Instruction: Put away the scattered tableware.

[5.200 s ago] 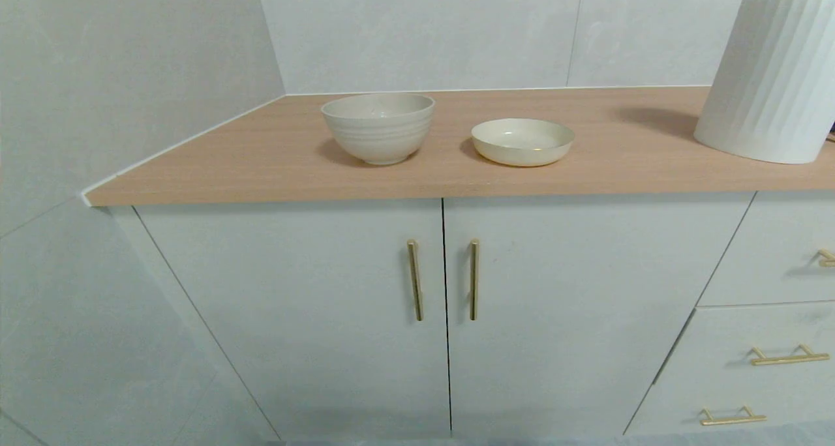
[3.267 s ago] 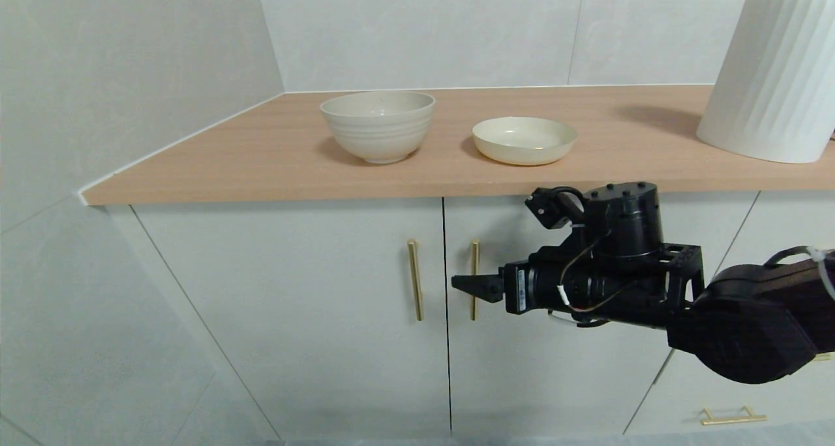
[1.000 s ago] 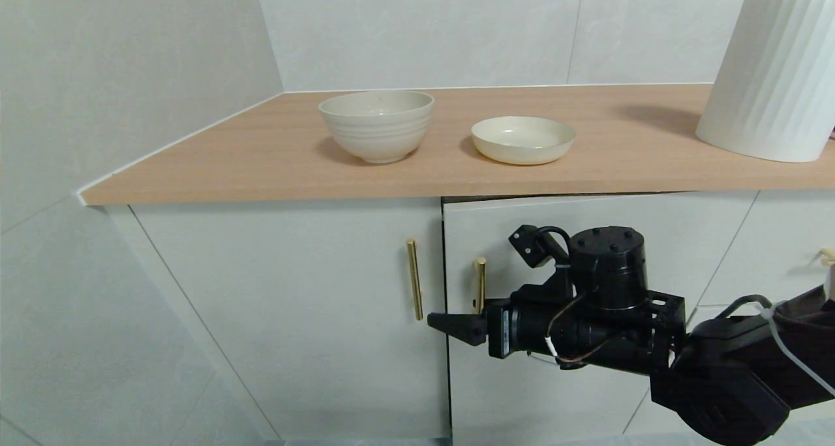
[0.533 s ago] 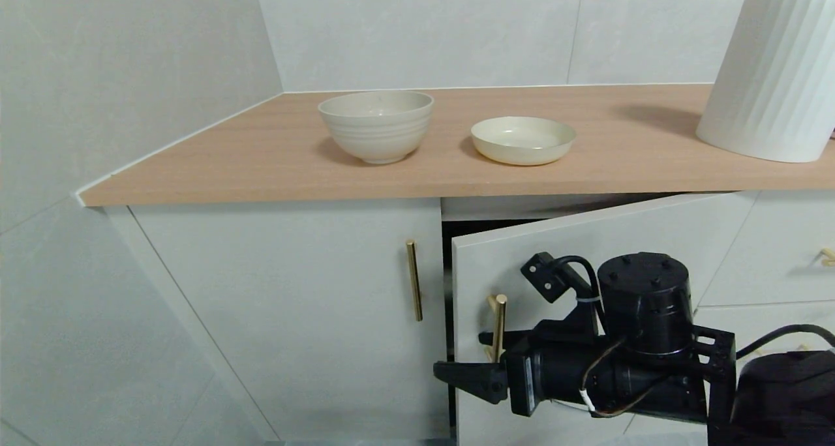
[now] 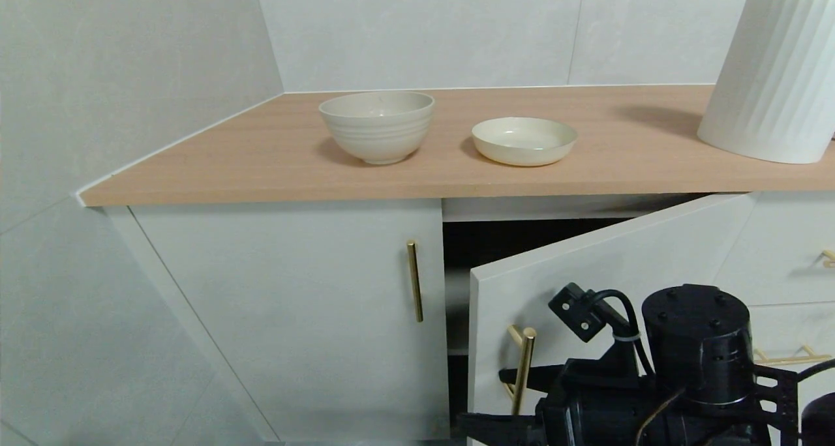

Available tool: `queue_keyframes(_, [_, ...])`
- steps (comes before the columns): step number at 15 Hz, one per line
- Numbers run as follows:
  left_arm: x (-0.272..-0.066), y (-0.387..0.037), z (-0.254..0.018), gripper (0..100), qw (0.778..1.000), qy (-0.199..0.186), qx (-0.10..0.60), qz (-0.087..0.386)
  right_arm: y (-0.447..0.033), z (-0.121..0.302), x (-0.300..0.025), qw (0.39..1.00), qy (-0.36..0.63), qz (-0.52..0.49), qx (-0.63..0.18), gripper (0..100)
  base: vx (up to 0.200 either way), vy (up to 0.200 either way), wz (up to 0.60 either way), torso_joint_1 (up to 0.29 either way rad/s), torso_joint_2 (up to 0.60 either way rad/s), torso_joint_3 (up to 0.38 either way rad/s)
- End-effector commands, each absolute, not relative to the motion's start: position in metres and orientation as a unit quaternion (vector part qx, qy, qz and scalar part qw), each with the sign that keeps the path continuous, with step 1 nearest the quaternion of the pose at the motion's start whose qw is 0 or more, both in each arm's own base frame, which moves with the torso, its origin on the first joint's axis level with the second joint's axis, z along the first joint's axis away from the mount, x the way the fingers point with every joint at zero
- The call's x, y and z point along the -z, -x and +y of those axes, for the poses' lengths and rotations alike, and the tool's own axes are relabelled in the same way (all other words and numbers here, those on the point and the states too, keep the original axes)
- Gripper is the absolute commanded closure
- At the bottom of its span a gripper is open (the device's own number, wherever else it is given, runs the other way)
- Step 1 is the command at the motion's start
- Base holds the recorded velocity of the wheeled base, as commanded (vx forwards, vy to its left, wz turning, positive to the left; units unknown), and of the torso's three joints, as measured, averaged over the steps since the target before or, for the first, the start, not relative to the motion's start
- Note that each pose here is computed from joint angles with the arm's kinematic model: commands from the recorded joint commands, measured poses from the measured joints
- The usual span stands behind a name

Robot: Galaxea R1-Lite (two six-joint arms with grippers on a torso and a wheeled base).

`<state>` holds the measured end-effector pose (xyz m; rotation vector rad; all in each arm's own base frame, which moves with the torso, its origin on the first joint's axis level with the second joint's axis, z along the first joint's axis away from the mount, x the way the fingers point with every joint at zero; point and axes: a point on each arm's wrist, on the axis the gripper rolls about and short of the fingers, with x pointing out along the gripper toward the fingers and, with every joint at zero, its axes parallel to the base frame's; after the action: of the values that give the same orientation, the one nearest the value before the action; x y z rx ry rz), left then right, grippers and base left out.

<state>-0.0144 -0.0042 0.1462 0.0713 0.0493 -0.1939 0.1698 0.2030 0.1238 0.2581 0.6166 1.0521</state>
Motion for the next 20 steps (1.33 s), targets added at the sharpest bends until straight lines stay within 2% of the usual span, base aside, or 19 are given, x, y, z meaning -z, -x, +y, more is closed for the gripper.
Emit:
queue_keyframes(1, [-0.189, -0.066, -0.007, 0, 0.973, -0.028, 0.156, 0.169, -0.164, 0.197, -0.127, 0.813, -0.121, 0.284, -0.494, 0, 0.000, 0.000, 0.00, 0.000, 0.00, 0.000])
queue_keyframes(4, [-0.191, -0.111, -0.018, 0, 0.961, -0.032, 0.195, 0.192, -0.161, 0.194, -0.131, 0.813, -0.123, 0.278, -0.496, 0, 0.000, 0.000, 0.00, 0.000, 0.00, 0.000])
queue_keyframes(7, [-0.190, -0.130, -0.033, 0, 0.951, -0.042, 0.230, 0.200, -0.161, 0.194, -0.129, 0.813, -0.122, 0.282, -0.495, 0, 0.000, 0.000, 0.00, 0.000, 0.00, 0.000])
queue_keyframes(10, [-0.188, -0.143, -0.054, 0, 0.933, -0.050, 0.280, 0.221, -0.160, 0.193, -0.129, 0.813, -0.122, 0.281, -0.495, 0, 0.000, 0.000, 0.00, 0.000, 0.00, 0.000])
queue_keyframes(11, [-0.187, -0.148, -0.061, 100, 0.927, -0.051, 0.292, 0.230, -0.160, 0.193, -0.129, 0.813, -0.122, 0.282, -0.495, 0, 0.000, 0.000, 0.00, 0.000, 0.00, 0.000])
queue_keyframes(13, [-0.188, -0.156, -0.076, 100, 0.918, -0.052, 0.312, 0.240, -0.160, 0.193, -0.128, 0.813, -0.121, 0.283, -0.494, 0, 0.000, 0.000, 0.00, 0.000, 0.00, 0.000])
queue_keyframes(15, [-0.188, -0.165, -0.088, 100, 0.910, -0.035, 0.326, 0.254, -0.159, 0.192, -0.129, 0.813, -0.122, 0.282, -0.495, 0, 0.000, 0.000, 0.00, 0.000, 0.00, 0.000])
queue_keyframes(18, [-0.173, -0.188, -0.112, 100, 0.901, -0.035, 0.346, 0.262, -0.159, 0.192, -0.130, 0.814, -0.122, 0.281, -0.494, 0, 0.000, 0.000, 0.00, 0.000, 0.00, 0.000])
queue_keyframes(20, [-0.155, -0.209, -0.141, 100, 0.895, -0.040, 0.374, 0.241, -0.158, 0.191, -0.131, 0.814, -0.124, 0.279, -0.495, 0, 0.000, 0.000, 0.00, 0.000, 0.00, 0.000])
